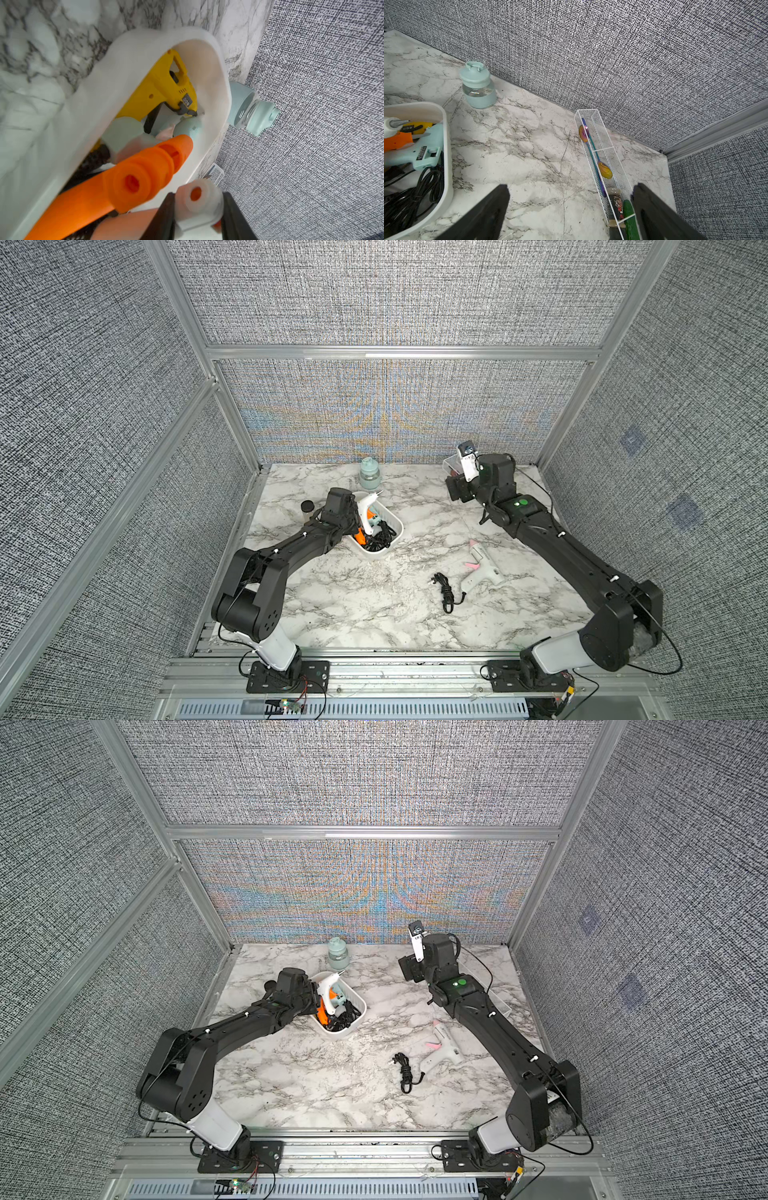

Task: Put the hot melt glue gun into the storage box
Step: Place the hot melt adhesive gun in the storage box.

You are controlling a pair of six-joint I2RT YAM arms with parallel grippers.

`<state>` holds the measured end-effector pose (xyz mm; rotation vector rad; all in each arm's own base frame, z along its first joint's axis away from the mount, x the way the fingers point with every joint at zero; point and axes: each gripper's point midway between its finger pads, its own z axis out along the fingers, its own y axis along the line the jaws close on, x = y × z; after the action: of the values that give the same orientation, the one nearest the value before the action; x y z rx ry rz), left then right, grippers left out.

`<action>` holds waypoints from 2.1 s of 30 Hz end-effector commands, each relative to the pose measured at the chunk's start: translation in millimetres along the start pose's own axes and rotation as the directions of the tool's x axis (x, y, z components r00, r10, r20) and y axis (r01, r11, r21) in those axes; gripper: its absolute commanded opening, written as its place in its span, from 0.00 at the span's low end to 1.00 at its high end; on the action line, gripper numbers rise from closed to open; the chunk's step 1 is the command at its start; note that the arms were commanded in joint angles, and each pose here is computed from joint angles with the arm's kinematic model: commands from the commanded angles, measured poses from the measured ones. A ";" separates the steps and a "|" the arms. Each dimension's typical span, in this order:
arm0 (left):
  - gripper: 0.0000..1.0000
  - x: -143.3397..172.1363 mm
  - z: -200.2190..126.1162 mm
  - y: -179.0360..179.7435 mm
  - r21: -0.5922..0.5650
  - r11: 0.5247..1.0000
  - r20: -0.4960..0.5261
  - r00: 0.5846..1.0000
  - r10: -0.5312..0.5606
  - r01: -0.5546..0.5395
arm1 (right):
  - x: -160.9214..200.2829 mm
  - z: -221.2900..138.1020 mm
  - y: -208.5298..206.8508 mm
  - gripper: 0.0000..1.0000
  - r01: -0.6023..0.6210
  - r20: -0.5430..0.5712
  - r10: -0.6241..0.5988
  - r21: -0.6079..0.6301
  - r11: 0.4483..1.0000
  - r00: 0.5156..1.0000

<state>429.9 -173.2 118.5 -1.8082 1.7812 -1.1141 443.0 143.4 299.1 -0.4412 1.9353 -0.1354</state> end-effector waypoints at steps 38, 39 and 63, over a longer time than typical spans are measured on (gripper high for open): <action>0.57 1.0 3.2 34.9 -0.121 0.989 -0.019 0.996 0.083 -0.084 | 10.0 -0.1 -1.1 0.98 0.008 -0.014 -0.007 0.012 1.000 1.000; 0.60 1.2 2.2 36.2 -0.123 0.989 -0.022 0.996 0.084 -0.086 | 9.2 -0.8 -1.3 0.98 0.005 -0.013 -0.005 0.014 1.000 1.000; 1.00 8.0 -160.5 -87.2 0.083 0.751 0.126 0.754 0.644 -0.655 | 206.6 -27.0 11.1 0.99 -0.450 -0.575 0.565 0.346 0.823 0.592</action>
<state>381.3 -150.6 278.8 -1.1832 1.9080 -1.0583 373.4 99.7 150.5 0.2640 2.5359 0.0507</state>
